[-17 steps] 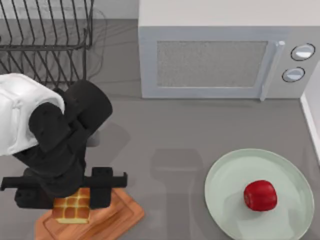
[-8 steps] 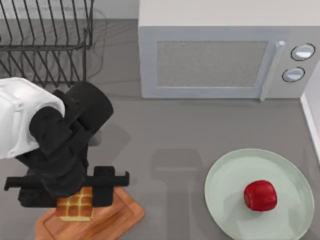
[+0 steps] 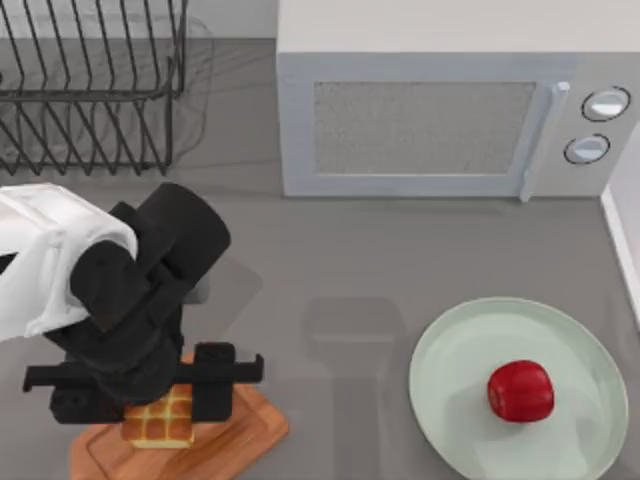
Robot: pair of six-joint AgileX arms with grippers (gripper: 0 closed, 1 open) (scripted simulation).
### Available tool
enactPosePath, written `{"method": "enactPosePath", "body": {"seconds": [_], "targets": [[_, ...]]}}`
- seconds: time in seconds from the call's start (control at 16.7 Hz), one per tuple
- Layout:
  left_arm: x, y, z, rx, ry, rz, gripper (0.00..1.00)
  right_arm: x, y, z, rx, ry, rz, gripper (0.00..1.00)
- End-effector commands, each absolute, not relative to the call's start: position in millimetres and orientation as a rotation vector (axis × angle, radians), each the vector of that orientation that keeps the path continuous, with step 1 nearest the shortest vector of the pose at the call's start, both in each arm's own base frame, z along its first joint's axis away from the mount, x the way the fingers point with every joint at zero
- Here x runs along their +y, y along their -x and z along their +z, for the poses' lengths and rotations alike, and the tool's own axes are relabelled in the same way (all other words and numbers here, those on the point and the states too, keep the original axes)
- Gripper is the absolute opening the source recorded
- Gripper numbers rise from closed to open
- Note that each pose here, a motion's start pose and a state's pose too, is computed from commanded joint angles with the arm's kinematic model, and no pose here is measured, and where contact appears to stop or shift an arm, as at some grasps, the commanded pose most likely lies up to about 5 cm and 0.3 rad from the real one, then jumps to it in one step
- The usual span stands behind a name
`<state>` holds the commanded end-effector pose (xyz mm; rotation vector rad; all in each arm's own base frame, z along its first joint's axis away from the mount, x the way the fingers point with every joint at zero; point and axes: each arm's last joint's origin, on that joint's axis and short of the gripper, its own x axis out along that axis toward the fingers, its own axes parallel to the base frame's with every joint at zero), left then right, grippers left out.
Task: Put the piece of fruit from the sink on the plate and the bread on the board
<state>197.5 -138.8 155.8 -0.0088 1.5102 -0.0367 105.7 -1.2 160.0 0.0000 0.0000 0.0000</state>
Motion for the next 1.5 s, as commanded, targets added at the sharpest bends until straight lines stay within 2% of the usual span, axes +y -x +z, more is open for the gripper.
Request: {"method": "enactPosePath", "body": {"seconds": [0.24,0.48,1.26,1.5], "targets": [[-137,-194,141,1.543,-0.009,-0.020,0.00,-1,-106,160,0.000,0.000,0.000,1.00],[-137,-194,139,1.547,-0.011,-0.018,0.00,-1,-106,160,0.000,0.000,0.000,1.00],[-137,-194,139,1.547,-0.011,-0.018,0.98,-1,-106,160,0.000,0.000,0.000,1.00],[-137,-194,139,1.547,-0.011,-0.018,1.00,-1,-106,160,0.000,0.000,0.000,1.00]]}}
